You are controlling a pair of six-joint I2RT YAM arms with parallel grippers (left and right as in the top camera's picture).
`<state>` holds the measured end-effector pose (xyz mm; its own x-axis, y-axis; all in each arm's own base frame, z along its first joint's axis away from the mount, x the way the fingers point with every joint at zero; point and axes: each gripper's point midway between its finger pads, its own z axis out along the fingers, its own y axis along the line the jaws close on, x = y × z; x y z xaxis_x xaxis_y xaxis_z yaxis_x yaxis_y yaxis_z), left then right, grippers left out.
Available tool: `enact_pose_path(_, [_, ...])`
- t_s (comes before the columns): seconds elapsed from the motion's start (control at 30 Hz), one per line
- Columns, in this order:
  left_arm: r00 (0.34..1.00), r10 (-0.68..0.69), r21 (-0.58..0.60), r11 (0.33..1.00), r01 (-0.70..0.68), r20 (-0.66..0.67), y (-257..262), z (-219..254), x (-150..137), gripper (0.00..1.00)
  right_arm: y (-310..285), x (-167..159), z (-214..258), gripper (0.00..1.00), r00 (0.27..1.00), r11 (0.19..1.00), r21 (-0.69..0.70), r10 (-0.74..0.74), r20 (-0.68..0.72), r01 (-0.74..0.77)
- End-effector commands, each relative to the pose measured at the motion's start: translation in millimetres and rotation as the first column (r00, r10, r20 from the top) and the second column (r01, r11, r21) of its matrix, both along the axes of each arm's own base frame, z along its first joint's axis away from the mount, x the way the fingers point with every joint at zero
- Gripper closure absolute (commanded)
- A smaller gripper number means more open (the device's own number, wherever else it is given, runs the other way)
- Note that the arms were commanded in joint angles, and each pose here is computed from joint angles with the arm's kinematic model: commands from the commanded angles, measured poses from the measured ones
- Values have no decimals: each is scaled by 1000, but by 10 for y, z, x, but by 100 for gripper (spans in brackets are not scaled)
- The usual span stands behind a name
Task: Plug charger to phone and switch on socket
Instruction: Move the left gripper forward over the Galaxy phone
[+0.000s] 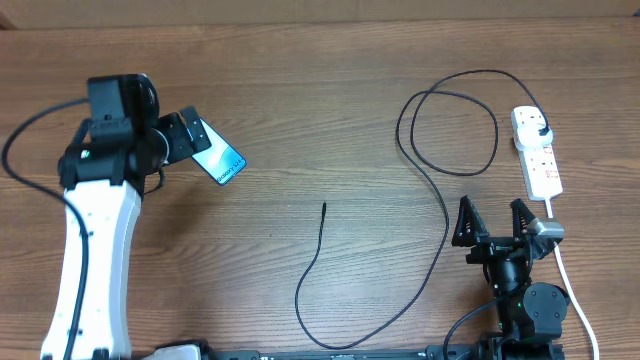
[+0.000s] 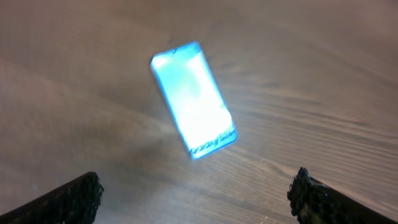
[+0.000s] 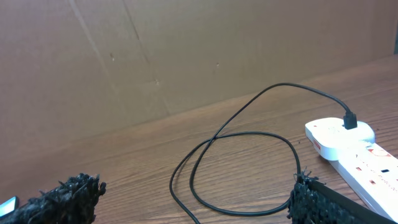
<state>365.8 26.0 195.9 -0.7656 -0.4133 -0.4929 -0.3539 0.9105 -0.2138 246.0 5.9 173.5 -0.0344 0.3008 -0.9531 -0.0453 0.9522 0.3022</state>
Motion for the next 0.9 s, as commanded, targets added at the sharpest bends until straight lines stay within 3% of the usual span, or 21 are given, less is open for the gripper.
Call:
enact_pose_path(0.0, [986,157,-38,987,-159,-64,121,-63,111,0,4,3,-31,0,1000,1000,-3,0,-1,0])
enact_pose_path(0.33, [936,199,-41,975,-220,-292,55,-256,434,0,4,3,-31,0,1000,1000,-3,0,-1,0])
enact_pose_path(0.5, [903,273,-64,948,-310,-332,45,-448,531,0,4,3,-31,0,1000,1000,-3,0,-1,0])
enact_pose_path(0.87, [895,245,-113,945,-306,-374,-53,-611,568,0,4,3,-31,0,1000,1000,-3,0,-1,0])
